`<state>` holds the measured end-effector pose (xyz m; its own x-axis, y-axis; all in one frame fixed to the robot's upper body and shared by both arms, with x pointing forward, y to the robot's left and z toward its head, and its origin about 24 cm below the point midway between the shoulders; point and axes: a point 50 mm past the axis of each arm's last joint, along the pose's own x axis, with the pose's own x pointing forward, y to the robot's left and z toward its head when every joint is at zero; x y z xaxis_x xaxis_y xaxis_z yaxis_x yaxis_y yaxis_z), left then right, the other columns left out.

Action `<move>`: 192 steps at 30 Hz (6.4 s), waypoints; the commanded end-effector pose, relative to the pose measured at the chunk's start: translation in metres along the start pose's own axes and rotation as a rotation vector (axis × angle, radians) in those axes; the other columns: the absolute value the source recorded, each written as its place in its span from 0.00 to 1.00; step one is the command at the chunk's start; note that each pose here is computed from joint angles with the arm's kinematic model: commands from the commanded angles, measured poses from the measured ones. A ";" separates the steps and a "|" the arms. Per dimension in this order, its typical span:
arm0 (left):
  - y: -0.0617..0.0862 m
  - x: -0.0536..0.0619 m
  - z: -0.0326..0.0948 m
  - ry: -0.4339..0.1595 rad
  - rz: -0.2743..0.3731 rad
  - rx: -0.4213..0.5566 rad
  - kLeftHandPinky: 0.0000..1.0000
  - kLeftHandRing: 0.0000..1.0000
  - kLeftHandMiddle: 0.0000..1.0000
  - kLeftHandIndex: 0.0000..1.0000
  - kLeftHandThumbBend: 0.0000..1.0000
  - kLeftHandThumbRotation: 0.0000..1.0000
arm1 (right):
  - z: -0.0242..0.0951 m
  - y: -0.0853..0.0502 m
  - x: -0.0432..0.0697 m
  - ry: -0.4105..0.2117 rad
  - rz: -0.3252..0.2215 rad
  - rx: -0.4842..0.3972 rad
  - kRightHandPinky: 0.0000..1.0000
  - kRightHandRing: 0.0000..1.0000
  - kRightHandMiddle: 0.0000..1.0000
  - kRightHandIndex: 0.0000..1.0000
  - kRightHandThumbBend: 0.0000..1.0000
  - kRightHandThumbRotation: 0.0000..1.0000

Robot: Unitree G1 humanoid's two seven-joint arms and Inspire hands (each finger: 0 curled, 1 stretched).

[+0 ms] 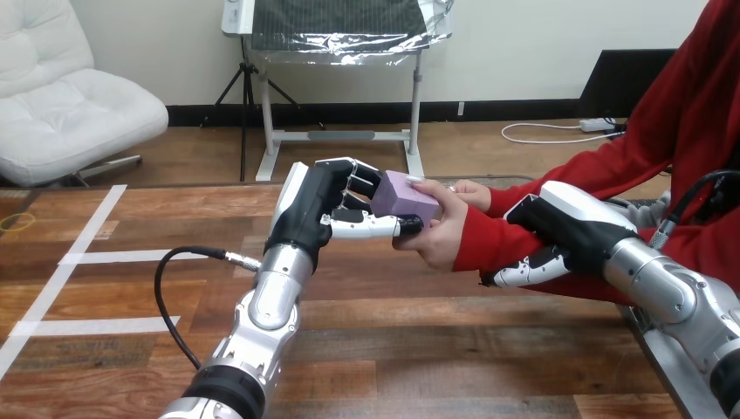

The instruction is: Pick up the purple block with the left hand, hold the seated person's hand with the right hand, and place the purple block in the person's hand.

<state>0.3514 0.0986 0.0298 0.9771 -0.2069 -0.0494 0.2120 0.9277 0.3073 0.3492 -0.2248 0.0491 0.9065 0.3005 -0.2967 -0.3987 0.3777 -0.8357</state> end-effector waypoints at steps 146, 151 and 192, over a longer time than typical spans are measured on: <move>0.035 -0.074 0.003 -0.252 0.033 -0.099 0.97 0.91 0.90 0.89 0.93 1.00 | 0.051 -0.008 -0.028 -0.424 -0.234 0.416 0.81 0.91 0.91 0.90 0.88 1.00; 0.038 -0.086 0.007 -0.287 0.058 -0.102 0.95 0.89 0.89 0.88 0.88 1.00 | 0.058 -0.003 -0.034 -0.481 -0.271 0.473 0.83 0.91 0.92 0.91 0.92 1.00; 0.073 -0.170 0.027 -0.462 0.254 -0.152 0.83 0.78 0.80 0.80 0.81 1.00 | 0.108 0.010 -0.096 -0.832 -0.429 0.728 0.79 0.86 0.86 0.88 0.95 1.00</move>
<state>0.1967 0.1888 0.0337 0.9819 -0.0564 0.1806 0.0386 0.9942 0.1009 0.2455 -0.1540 0.0584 0.8439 0.4597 0.2766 -0.3988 0.8824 -0.2495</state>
